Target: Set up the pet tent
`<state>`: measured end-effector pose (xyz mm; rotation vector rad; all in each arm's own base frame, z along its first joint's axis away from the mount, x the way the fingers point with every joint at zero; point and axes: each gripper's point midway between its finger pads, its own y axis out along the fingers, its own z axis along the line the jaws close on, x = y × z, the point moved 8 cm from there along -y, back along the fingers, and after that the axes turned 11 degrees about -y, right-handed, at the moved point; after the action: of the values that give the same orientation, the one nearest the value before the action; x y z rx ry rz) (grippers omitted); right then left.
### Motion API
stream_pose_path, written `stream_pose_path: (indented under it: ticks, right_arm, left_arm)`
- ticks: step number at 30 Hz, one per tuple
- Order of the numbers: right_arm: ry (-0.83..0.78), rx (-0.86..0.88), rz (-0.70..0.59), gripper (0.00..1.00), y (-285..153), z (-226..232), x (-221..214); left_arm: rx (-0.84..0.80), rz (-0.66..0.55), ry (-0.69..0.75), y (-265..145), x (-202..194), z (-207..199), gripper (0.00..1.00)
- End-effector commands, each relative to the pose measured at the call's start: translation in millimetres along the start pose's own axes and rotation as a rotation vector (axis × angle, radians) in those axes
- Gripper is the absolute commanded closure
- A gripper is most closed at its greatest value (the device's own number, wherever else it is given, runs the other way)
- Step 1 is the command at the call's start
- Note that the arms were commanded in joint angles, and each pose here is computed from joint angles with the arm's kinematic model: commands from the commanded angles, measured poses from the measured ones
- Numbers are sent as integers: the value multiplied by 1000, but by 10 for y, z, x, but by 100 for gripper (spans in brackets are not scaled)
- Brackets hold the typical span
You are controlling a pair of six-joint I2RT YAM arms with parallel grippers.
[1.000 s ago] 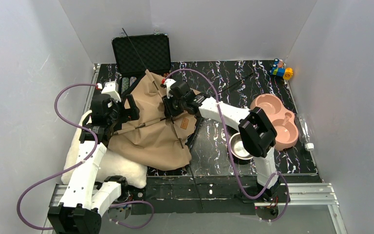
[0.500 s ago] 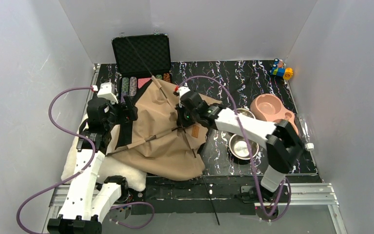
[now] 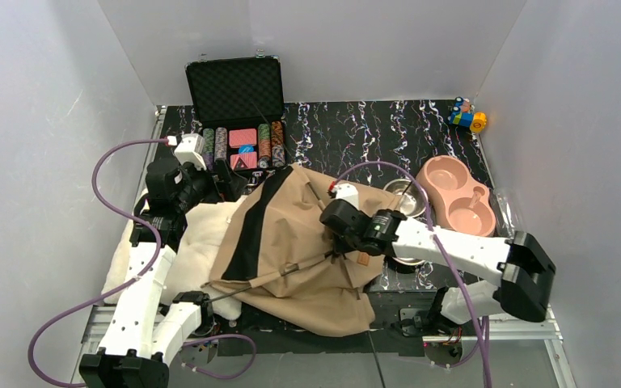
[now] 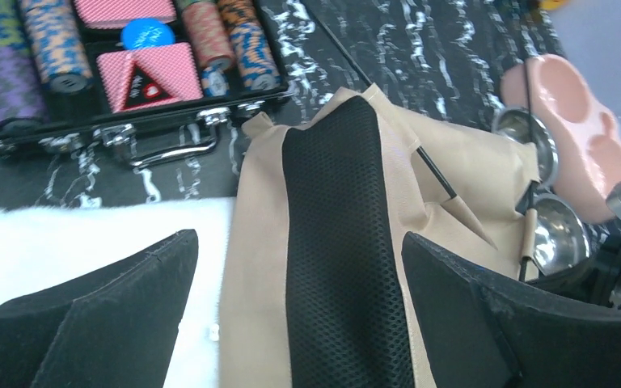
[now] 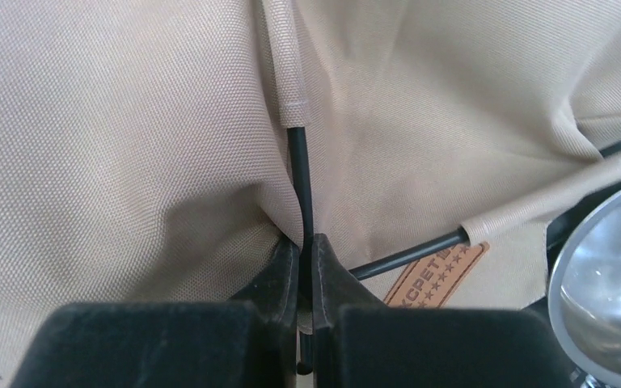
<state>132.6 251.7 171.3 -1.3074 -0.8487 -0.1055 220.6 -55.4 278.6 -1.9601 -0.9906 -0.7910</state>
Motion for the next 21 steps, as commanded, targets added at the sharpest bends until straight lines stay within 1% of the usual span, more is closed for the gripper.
stream_pose_path:
  ticks: [1, 4, 9, 10, 13, 14, 18, 19, 21]
  right_arm:
    - [74, -186, -36, 99, -203, -341, -143]
    - [55, -165, -47, 99, -266, -389, -199]
    - [37, -79, 13, 99, -346, -425, -415]
    - [36, -53, 31, 89, -366, -419, -460]
    - [27, 8, 47, 53, -470, -417, -509]
    - [26, 28, 38, 45, -520, -415, -490]
    - [12, 90, -73, 24, -763, -395, -246]
    - [0, 88, -107, 21, -814, -402, -167]
    - [-34, 81, -172, 18, -870, -393, -2]
  left_arm:
    - [-172, 3, 36, -23, 28, -163, 2]
    - [-185, 50, -5, 56, -33, -148, 2]
    - [-211, 147, -53, 212, -144, -160, 2]
    - [-211, 158, -60, 229, -158, -158, 2]
    - [-216, 170, -68, 236, -186, -159, 2]
    - [-214, 171, -69, 237, -197, -152, 2]
    - [-200, 169, -69, 235, -223, -132, 2]
    - [-196, 173, -72, 242, -233, -124, 2]
    - [-191, 182, -77, 255, -250, -112, 2]
